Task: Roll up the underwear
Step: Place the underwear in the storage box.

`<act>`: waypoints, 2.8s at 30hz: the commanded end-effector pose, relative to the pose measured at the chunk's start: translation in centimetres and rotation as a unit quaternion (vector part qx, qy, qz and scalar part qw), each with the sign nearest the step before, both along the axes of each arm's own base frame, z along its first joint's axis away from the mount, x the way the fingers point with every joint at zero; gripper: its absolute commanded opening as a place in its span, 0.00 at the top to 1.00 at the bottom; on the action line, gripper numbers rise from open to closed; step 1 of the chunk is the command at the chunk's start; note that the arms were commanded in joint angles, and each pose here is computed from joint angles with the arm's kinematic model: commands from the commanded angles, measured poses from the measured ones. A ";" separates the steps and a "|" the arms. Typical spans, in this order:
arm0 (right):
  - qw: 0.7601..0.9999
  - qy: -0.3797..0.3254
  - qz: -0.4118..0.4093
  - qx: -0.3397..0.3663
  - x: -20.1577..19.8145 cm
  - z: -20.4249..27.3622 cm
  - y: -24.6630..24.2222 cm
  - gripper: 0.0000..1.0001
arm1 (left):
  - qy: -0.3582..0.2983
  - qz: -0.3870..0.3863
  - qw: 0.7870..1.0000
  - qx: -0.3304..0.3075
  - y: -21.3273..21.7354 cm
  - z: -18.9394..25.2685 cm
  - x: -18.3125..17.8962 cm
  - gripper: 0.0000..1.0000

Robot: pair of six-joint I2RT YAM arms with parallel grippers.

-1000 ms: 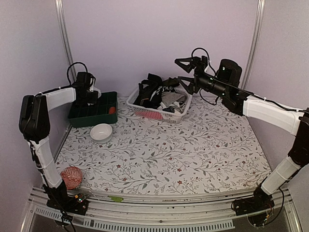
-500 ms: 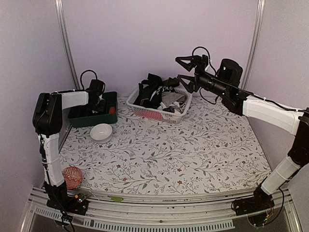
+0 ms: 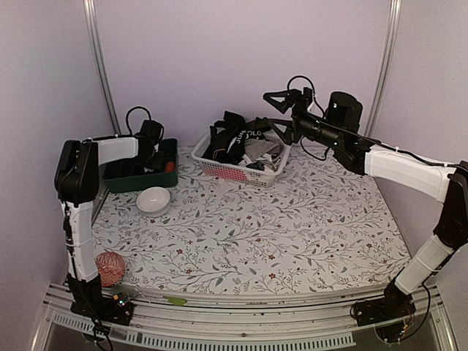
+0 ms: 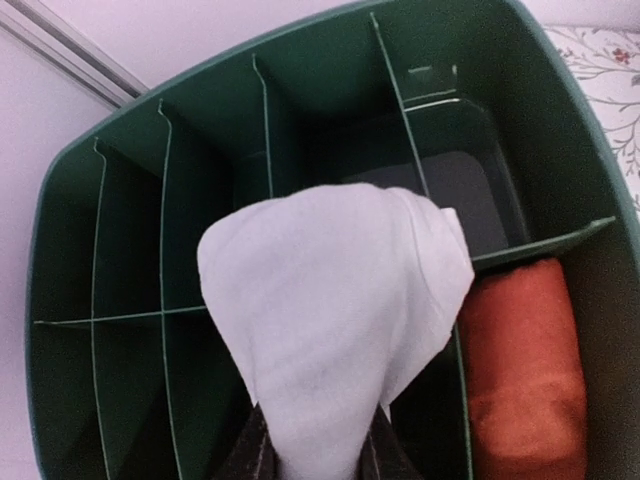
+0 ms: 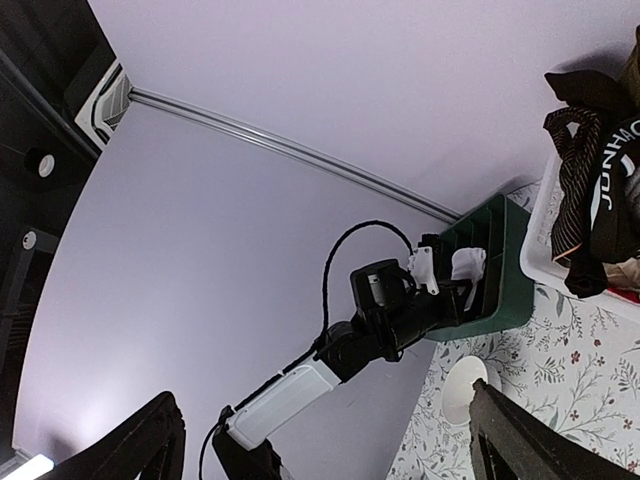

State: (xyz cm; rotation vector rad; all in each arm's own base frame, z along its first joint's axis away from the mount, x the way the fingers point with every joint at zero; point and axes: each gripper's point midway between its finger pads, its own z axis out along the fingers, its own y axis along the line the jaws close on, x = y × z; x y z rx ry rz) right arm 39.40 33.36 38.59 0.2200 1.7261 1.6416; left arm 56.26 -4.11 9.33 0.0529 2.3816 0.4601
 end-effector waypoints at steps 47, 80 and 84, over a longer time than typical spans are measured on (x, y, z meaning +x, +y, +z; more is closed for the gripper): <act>0.999 0.012 -0.012 -0.036 0.3 -1.3 -1.0 0.01 | 0.092 -0.043 0.995 0.010 -4.3 -1.4 -2.8 1.00; 0.999 0.024 -0.005 -0.035 1.4 -1.9 -0.4 0.01 | 0.081 0.092 0.990 -0.064 1.9 -4.6 -1.9 1.00; 0.999 0.024 -0.005 -0.036 1.6 -1.9 -0.5 0.01 | 0.105 0.065 0.989 -0.077 0.8 -6.1 -1.5 1.00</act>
